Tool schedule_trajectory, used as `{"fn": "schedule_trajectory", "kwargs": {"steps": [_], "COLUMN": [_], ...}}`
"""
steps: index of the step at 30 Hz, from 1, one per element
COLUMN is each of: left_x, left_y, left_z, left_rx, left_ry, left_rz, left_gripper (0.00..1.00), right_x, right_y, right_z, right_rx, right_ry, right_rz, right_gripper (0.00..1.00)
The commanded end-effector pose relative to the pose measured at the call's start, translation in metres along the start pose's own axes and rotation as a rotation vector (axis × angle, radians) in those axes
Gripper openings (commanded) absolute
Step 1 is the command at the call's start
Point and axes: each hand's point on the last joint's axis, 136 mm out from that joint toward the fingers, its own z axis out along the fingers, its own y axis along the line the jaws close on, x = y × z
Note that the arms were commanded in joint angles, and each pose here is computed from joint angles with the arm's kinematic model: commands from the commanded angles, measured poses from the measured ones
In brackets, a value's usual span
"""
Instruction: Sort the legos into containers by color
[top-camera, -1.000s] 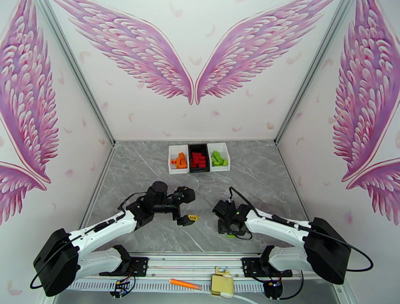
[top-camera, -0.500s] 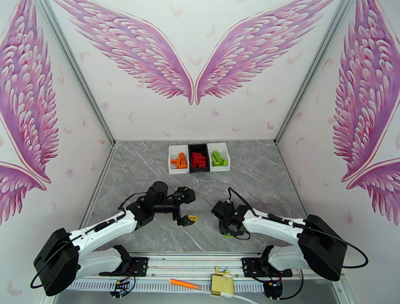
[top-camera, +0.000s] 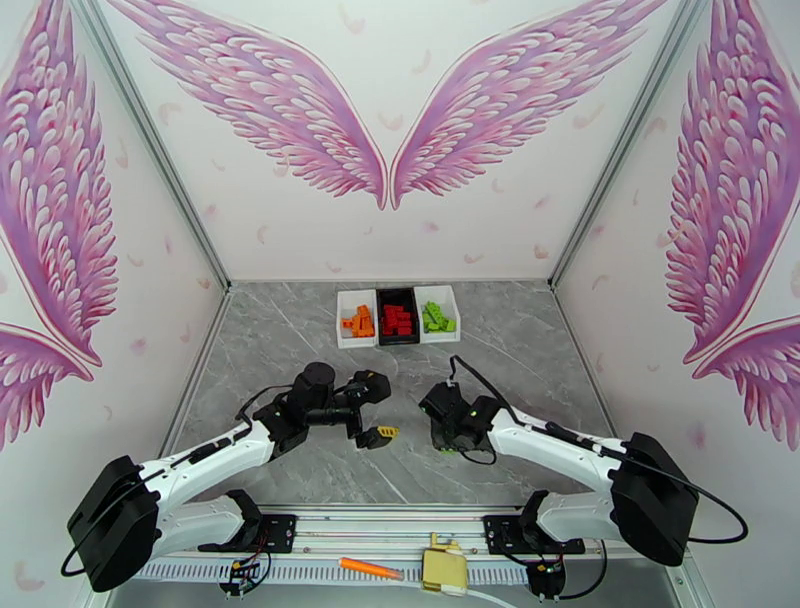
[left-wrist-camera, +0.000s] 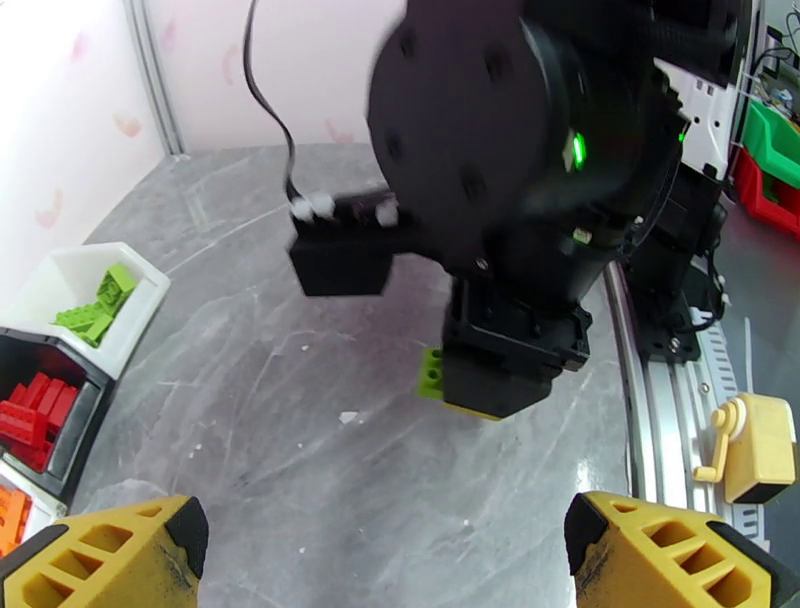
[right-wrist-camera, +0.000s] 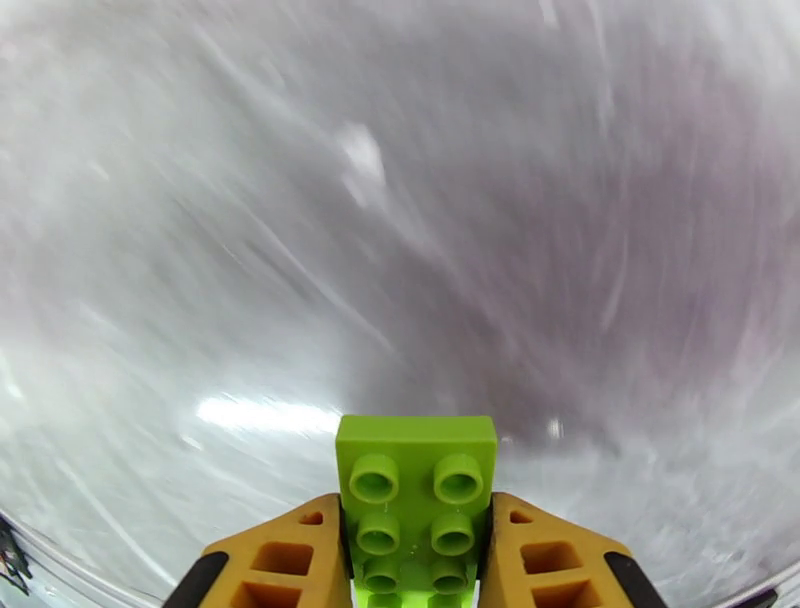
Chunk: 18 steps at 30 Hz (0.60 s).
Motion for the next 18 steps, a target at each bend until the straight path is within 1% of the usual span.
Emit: {"fn": "schedule_trajectory", "kwargs": {"steps": [1, 5, 9, 14, 18], "left_x": [-0.007, -0.016, -0.023, -0.019, -0.013], "left_y": [0.014, 0.032, 0.046, 0.056, 0.059], "left_z": [0.004, 0.004, 0.005, 0.006, 0.006], "left_rx": [-0.075, -0.167, -0.233, -0.287, -0.308], "left_ry": [-0.054, -0.139, -0.198, -0.194, -0.175], "left_rz": [-0.023, -0.071, -0.103, -0.120, -0.125], "left_gripper": [0.99, 0.99, 0.99, 0.99, 0.99], "right_x": [-0.055, -0.108, -0.163, -0.225, -0.269], "right_y": [0.015, 0.029, 0.030, 0.028, 0.016], "right_z": [-0.015, -0.020, -0.017, -0.003, 0.009], "right_rx": [-0.047, -0.073, -0.077, -0.059, -0.032], "right_ry": [-0.159, -0.253, -0.351, -0.441, -0.505], "right_rz": [-0.058, -0.087, -0.086, -0.099, -0.077], "right_gripper": [0.23, 0.24, 0.24, 0.24, 0.23]}}
